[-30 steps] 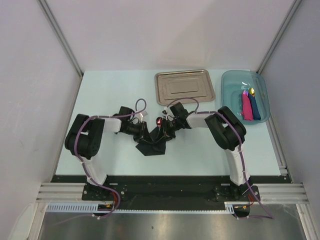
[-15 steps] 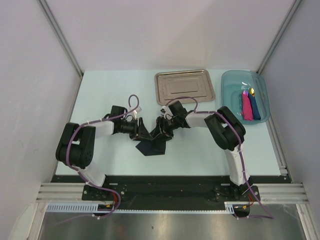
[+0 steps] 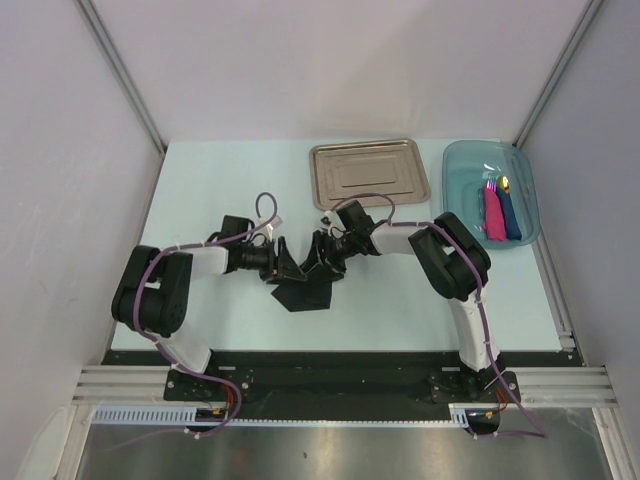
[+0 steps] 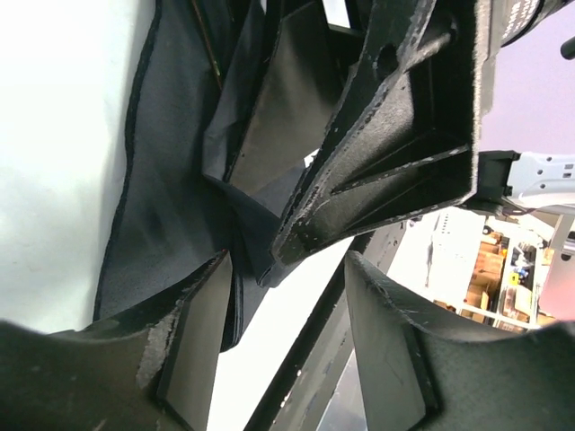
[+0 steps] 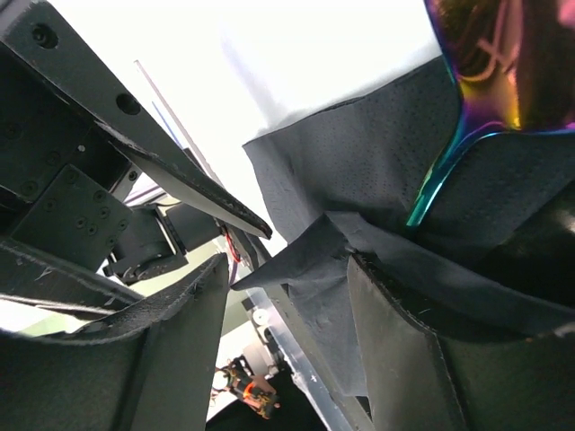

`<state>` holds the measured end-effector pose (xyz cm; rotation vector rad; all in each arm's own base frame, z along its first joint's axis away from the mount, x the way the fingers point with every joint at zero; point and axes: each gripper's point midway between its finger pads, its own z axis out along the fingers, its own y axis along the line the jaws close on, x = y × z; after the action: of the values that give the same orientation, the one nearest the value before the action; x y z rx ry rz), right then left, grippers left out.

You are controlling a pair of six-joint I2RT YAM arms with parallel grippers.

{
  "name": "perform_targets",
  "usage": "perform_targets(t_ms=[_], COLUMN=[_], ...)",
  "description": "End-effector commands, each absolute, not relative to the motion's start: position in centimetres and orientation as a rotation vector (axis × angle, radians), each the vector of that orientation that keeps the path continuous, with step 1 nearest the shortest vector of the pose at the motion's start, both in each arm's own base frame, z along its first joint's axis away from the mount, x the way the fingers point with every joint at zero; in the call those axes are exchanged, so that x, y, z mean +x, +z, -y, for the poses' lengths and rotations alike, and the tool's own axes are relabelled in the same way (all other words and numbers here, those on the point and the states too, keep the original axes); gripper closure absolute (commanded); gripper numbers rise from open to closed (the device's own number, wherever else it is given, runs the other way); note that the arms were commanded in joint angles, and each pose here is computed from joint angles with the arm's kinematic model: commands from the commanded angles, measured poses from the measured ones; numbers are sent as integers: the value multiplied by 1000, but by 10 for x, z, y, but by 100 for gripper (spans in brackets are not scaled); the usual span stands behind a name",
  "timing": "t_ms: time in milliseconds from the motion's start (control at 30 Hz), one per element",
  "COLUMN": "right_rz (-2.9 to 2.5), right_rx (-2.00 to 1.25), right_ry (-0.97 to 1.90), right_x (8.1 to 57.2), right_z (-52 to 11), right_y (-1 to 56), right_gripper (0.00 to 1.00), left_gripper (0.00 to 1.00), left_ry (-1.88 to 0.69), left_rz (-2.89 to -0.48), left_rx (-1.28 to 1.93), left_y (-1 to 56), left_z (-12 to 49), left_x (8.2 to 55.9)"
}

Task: Place the utensils on the paper napkin and roll it up

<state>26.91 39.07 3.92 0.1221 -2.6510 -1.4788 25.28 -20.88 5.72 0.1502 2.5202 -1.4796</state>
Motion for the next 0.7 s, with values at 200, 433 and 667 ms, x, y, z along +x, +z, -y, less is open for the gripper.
perform_targets(t_ms=[200, 433, 667], right_rz=[2687, 2686, 2684], right_rx=[4, 3, 7], right_ry=[-1402, -1406, -1443], right_x=[276, 276, 285], right_z=[-383, -383, -381], right_y=[12, 13, 25], right_gripper=[40, 40, 40], left_gripper=[46, 61, 97], left_ry=[-1416, -1334, -1236], left_rz=[-2499, -2526, -2610], left_rx=[172, 183, 175], left_y=[46, 38, 24], left_z=[215, 218, 207], left_x=[260, 262, 258])
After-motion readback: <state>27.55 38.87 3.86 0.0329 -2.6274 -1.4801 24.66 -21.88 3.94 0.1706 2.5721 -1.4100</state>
